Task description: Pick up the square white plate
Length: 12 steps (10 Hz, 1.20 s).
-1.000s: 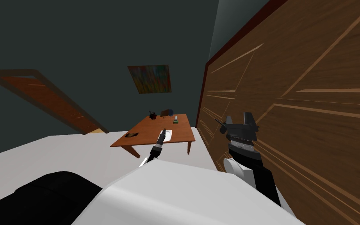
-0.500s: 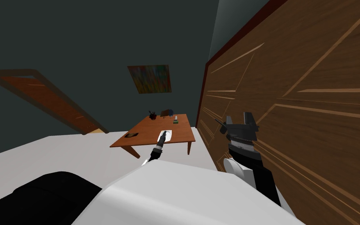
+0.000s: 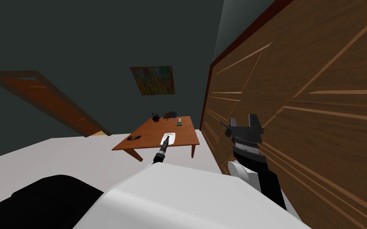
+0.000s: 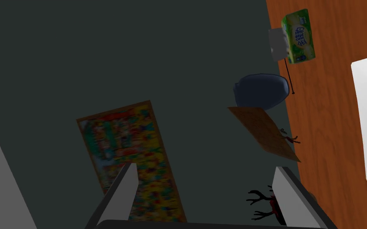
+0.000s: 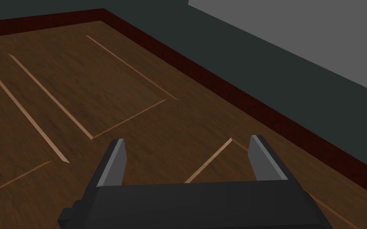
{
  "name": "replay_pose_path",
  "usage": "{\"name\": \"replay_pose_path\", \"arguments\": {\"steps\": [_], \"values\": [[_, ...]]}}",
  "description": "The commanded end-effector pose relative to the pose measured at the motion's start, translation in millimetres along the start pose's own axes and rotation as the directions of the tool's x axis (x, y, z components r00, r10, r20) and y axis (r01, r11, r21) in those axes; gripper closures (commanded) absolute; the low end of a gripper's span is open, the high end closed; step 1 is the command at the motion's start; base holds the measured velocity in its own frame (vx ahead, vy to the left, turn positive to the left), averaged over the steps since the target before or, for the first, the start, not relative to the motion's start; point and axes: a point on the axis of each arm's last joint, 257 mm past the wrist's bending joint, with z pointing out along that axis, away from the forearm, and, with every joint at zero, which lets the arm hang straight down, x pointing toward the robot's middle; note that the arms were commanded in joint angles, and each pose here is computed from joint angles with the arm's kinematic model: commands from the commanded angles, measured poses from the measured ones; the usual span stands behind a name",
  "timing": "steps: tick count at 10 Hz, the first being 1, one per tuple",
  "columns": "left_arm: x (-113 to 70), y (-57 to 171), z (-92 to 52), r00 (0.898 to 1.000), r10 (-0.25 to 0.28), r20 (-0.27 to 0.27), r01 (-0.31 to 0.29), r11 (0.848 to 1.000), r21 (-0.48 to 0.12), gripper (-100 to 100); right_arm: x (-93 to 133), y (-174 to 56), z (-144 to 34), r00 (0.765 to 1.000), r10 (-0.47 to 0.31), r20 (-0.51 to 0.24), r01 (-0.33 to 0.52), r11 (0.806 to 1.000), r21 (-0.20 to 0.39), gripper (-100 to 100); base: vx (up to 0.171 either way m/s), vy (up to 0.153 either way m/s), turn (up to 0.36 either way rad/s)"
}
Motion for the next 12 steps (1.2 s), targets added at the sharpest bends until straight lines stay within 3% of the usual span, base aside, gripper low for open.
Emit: {"name": "replay_pose_path", "arguments": {"steps": [1, 7, 12], "values": [[1.3, 12, -3.5, 1.0, -0.005, -0.002, 0.005, 1.0, -0.027, -100, 0, 0, 0.0, 1.0, 0.0, 0.0, 0.0, 1.0, 0.0, 0, 0.021, 0.013, 0.004], [2.3, 66, -21.4, 0.999, -0.035, 0.005, 0.035, 0.989, -0.146, -100, 0, 0, 0.0, 1.0, 0.0, 0.0, 0.0, 1.0, 0.0, 0, 0.026, 0.018, 0.012], [2.3, 111, -41.0, 0.997, -0.069, 0.031, 0.075, 0.965, -0.252, -100, 0, 0, 0.0, 1.0, 0.0, 0.0, 0.0, 1.0, 0.0, 0, 0.034, 0.024, 0.017]]}}
